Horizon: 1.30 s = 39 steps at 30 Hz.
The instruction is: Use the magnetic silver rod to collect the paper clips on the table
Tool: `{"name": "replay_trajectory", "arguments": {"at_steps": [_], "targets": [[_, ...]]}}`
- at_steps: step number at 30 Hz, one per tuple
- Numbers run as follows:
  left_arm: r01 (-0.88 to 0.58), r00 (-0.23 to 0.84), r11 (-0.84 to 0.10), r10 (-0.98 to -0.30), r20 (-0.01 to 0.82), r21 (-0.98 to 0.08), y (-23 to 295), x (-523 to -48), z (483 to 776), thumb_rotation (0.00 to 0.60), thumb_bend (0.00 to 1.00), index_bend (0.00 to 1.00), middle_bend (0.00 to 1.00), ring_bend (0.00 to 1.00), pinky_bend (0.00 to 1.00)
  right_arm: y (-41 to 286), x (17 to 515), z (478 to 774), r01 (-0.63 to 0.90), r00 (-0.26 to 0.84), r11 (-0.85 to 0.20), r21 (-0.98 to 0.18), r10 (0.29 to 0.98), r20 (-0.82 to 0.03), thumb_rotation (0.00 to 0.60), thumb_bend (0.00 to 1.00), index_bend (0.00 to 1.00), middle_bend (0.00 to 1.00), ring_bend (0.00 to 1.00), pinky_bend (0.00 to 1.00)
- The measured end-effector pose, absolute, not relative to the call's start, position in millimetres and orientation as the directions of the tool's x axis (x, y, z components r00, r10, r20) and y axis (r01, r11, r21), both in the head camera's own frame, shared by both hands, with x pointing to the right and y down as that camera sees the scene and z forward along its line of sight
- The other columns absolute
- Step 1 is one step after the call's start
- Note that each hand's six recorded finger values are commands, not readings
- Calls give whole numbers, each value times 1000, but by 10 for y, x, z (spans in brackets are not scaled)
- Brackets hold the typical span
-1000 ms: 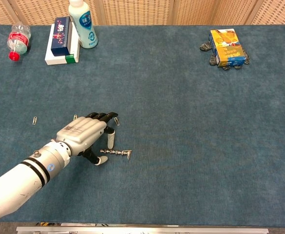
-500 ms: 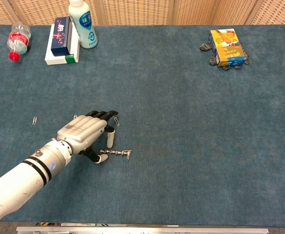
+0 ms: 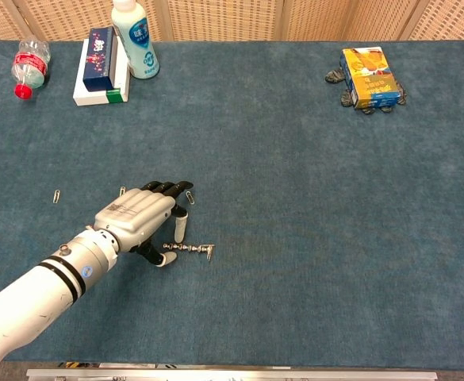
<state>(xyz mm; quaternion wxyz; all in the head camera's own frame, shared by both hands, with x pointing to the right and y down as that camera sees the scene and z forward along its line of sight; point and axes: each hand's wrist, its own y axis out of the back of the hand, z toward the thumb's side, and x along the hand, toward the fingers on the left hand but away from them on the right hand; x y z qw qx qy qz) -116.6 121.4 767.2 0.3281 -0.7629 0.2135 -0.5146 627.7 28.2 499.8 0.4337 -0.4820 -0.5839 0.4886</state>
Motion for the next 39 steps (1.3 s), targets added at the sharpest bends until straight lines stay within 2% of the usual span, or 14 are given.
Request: {"name": "replay_trajectory", "arguments": {"at_steps": [20, 39], "targets": [[10, 372, -698, -662, 651, -716, 1213, -1156, 7694, 600, 248, 551, 19, 0, 0, 288, 6286, 5003, 142, -160, 60, -988, 986, 37, 600, 369, 241, 156, 0, 9], [29, 371, -715, -642, 671, -699, 1191, -1171, 7693, 600, 280, 529, 19, 0, 0, 286, 6284, 5031, 146, -158, 54, -988, 987, 31, 600, 369, 241, 156, 0, 9]]}}
